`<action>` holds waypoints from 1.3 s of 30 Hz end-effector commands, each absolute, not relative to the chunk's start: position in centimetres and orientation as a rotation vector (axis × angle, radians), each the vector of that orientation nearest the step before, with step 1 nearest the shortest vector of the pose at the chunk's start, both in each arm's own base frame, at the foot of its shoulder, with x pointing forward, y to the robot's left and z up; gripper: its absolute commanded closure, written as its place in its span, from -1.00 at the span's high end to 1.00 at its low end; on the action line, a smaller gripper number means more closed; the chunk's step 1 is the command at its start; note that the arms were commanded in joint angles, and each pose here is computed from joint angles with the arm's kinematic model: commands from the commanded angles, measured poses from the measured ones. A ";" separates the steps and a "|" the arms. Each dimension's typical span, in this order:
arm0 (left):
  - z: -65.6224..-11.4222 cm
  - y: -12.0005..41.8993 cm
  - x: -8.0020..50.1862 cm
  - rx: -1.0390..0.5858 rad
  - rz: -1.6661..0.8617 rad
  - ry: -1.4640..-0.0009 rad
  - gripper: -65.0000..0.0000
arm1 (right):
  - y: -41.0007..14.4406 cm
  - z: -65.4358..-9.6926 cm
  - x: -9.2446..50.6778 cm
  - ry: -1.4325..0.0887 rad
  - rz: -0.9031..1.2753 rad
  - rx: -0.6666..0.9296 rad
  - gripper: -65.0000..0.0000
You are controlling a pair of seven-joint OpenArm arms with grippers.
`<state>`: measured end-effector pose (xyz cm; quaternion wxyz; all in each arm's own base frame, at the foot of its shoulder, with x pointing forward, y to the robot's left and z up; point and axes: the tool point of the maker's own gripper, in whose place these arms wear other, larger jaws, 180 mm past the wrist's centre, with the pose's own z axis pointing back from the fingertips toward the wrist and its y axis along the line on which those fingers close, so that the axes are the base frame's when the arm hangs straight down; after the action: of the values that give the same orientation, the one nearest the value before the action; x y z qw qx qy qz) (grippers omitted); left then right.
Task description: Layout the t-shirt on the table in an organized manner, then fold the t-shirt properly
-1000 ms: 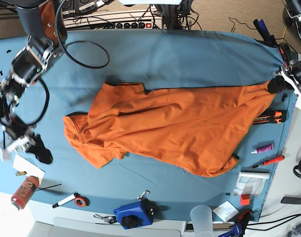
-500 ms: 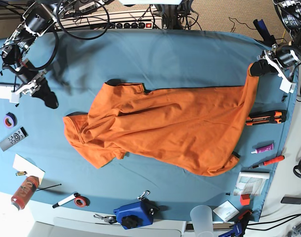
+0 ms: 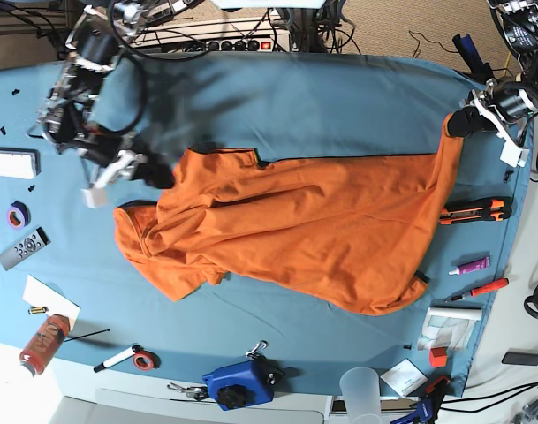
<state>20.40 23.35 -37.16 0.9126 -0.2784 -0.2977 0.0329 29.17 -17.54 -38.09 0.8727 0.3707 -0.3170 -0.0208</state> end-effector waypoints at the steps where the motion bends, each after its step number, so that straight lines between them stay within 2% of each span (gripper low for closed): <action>1: -35.9 23.8 21.1 -0.570 0.050 -0.660 -1.00 | -18.3 -35.6 30.6 -0.754 0.001 0.735 -0.38; 7: -35.9 23.8 21.2 -0.570 0.052 -0.666 -1.00 | -17.8 -33.1 31.2 -0.781 0.142 0.521 -0.38; 14: -35.9 23.9 21.2 -0.570 0.052 -0.667 -1.00 | -15.6 -37.4 28.4 -0.581 0.251 0.421 -0.38; 21: -35.9 23.9 21.2 -0.570 0.052 -0.667 -1.00 | -14.4 -39.6 27.5 -0.525 0.281 0.338 -0.38; 22: -35.9 23.9 21.2 -0.570 0.052 -0.667 -1.00 | -14.3 -39.6 27.5 -0.521 0.277 0.337 -0.42; 25: -35.9 23.9 21.2 -0.570 0.052 -0.667 -1.00 | -14.6 -39.8 27.5 -0.514 0.270 0.324 -0.96; 26: -35.9 23.9 21.2 -0.570 0.052 -0.667 -1.00 | -14.9 -39.9 27.4 -0.509 0.272 0.309 -1.00; 33: -35.9 23.9 21.2 -0.570 0.052 -0.666 -1.00 | -14.4 -38.3 26.8 -0.504 0.326 0.309 -1.00; 39: -36.0 23.8 21.1 -0.570 0.049 -0.655 -1.00 | -13.8 -34.7 25.6 -0.612 0.388 0.281 -1.00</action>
<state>20.46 23.36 -37.13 0.9121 -0.2784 -0.2992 0.0335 25.29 -13.68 -35.31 0.9296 0.1383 -0.2859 0.1868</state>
